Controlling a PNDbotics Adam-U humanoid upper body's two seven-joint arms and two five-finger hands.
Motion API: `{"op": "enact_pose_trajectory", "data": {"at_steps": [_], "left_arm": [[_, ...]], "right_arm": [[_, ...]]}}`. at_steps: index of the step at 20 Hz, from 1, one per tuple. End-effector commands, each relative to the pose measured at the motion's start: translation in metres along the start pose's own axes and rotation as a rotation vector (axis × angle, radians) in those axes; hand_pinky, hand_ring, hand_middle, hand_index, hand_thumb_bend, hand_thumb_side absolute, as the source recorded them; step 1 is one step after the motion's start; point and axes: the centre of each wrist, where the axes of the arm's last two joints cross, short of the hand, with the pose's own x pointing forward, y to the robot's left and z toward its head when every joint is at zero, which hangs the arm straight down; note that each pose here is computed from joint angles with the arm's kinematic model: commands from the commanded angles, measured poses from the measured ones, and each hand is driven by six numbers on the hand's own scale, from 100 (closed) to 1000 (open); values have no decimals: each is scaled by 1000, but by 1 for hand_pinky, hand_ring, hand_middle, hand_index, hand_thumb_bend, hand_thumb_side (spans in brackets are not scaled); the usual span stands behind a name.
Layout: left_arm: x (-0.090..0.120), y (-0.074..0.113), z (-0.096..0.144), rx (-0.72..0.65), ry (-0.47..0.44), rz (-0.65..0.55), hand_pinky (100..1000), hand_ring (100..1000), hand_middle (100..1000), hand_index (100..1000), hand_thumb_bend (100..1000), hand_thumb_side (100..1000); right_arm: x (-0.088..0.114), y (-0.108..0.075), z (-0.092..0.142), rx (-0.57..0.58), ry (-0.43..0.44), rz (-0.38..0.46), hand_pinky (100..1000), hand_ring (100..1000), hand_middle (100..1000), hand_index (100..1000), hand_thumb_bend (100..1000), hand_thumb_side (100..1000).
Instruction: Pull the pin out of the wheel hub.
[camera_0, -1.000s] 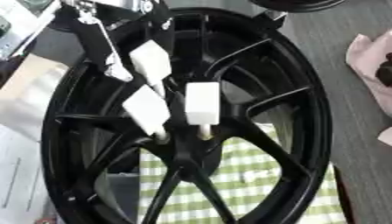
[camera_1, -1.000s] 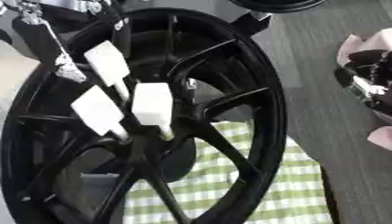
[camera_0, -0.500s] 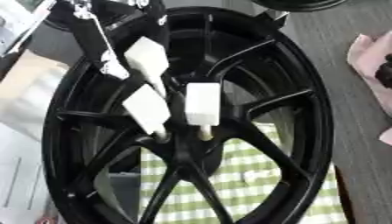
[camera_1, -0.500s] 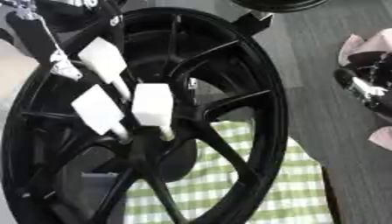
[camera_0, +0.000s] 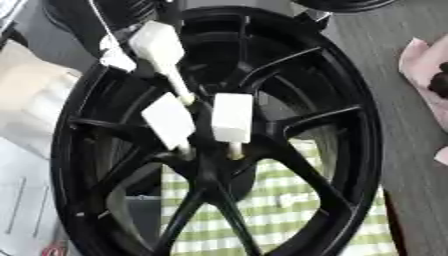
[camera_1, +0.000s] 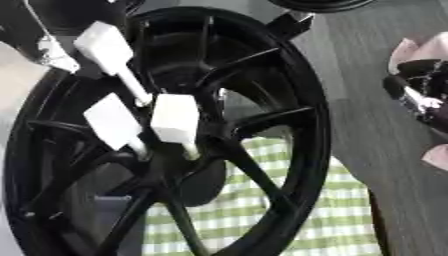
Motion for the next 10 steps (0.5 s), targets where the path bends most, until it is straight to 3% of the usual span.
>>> {"op": "enact_pose_trajectory", "data": {"at_steps": [1, 6, 10], "left_arm": [[-11, 20, 47, 117, 109, -9, 744, 611, 320, 457, 389, 100], [-45, 14, 119, 254, 319, 92, 731, 608, 319, 462, 401, 100], [-71, -1, 177, 353, 510, 178, 722, 607, 322, 470, 405, 100]], "right_arm": [[5, -12, 2, -26, -11, 29, 940, 679, 623, 710, 480, 338], [2, -21, 9, -69, 1, 40, 940, 679, 623, 710, 480, 339], [0, -27, 15, -106, 6, 42, 939, 679, 623, 710, 481, 338]]}}
